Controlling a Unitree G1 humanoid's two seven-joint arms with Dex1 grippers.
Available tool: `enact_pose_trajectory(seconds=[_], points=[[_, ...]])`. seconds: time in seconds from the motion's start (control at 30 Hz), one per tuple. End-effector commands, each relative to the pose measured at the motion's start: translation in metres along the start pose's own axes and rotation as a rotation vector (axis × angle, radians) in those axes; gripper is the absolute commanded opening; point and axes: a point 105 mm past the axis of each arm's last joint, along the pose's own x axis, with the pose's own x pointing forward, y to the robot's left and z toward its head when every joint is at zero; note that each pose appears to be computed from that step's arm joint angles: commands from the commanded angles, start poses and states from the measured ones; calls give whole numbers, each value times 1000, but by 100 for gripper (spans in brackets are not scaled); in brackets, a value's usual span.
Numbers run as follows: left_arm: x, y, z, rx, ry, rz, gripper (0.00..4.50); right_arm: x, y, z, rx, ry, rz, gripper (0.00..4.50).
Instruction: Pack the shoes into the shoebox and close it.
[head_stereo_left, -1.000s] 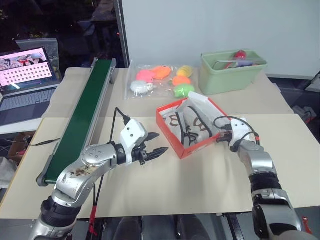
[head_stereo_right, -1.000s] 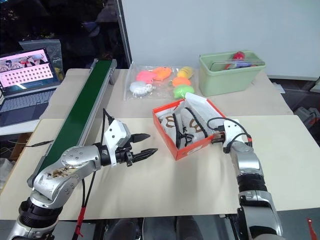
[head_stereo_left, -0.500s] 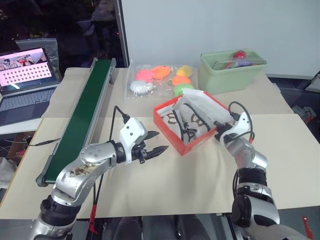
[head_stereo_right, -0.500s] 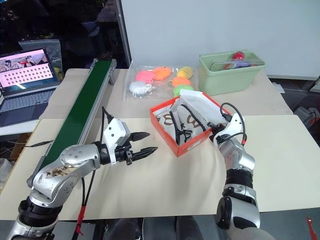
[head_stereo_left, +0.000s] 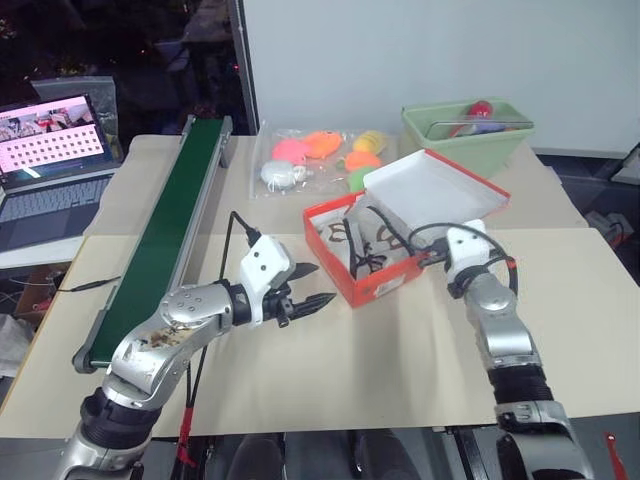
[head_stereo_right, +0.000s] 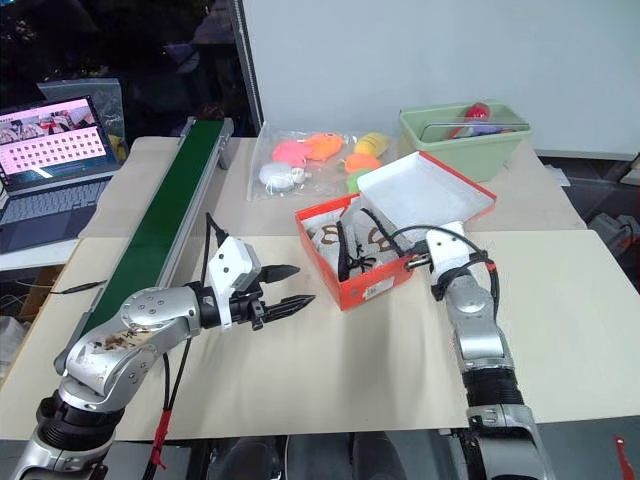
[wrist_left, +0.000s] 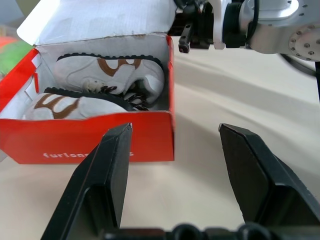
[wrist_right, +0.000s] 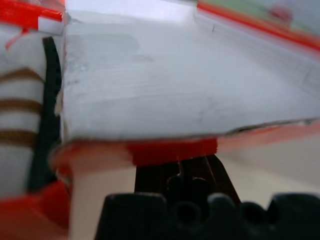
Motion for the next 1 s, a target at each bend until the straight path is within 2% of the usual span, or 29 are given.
enact_pose_trajectory(seconds=[0.03,0.37,0.53,0.77,0.9,1.0], points=[[0,0,9,35,-21,-8,293,-4,-15,39,-206,-175,-82,4],[1,1,8,33,-17,-13,293,-11,-8,73,-414,-337,-93,4],[1,0,8,36,-16,-15,293,-21,4,86,-469,-438,-1,4],[0,2,9,40,-14,-11,293,-68,36,129,-598,-685,257,4],[0,1,9,36,-14,-14,293,-69,25,139,-516,-662,282,4],[1,-1,7,29,-16,-13,293,-41,11,150,-151,-514,293,4]])
